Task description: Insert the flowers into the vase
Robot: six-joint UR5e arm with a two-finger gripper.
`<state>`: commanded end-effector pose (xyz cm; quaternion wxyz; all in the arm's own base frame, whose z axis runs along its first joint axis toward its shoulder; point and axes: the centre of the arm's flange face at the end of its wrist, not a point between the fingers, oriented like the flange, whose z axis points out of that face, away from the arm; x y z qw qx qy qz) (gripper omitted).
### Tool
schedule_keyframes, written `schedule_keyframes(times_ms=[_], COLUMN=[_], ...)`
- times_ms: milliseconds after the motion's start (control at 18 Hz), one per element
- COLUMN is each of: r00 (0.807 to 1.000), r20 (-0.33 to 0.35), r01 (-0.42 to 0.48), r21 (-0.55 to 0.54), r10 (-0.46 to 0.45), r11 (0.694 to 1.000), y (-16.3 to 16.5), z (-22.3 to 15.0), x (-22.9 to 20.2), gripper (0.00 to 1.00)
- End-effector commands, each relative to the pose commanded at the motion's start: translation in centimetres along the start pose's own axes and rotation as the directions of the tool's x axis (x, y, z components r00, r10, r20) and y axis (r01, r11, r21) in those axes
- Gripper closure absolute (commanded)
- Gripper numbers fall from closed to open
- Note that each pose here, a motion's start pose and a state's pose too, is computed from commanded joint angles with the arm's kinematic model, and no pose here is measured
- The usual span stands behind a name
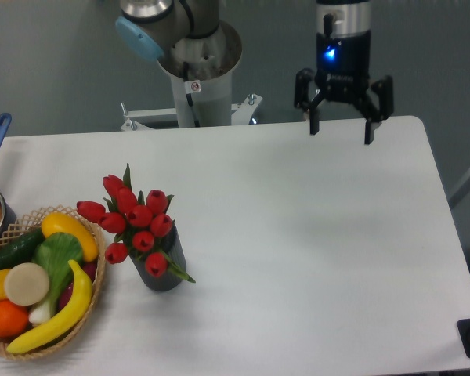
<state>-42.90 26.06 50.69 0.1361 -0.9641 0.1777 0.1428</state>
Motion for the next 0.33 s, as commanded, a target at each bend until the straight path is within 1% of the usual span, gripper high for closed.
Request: schedule_keyframes(times_ms=[56,111,222,333], r00=[0.998,0.992,0.986,0.985], r20=[-0.015,-0.020,-0.024,-0.027], r01=[-0.058,-0.125,-0.163,-0.168], r21=[-0.004,-0.005,-0.015,-0.016], r10=[0.058,0.125,0.162,0.168], r11=[0.998,0.992,0.987,0.986], y=[0.8,1.3,2.3,2.3], z=[-0.2,-0.5,-0.5,-0.4], x=[0.0,0.1,0.0,0.3], gripper=[0.00,0.00,0.00,0.00])
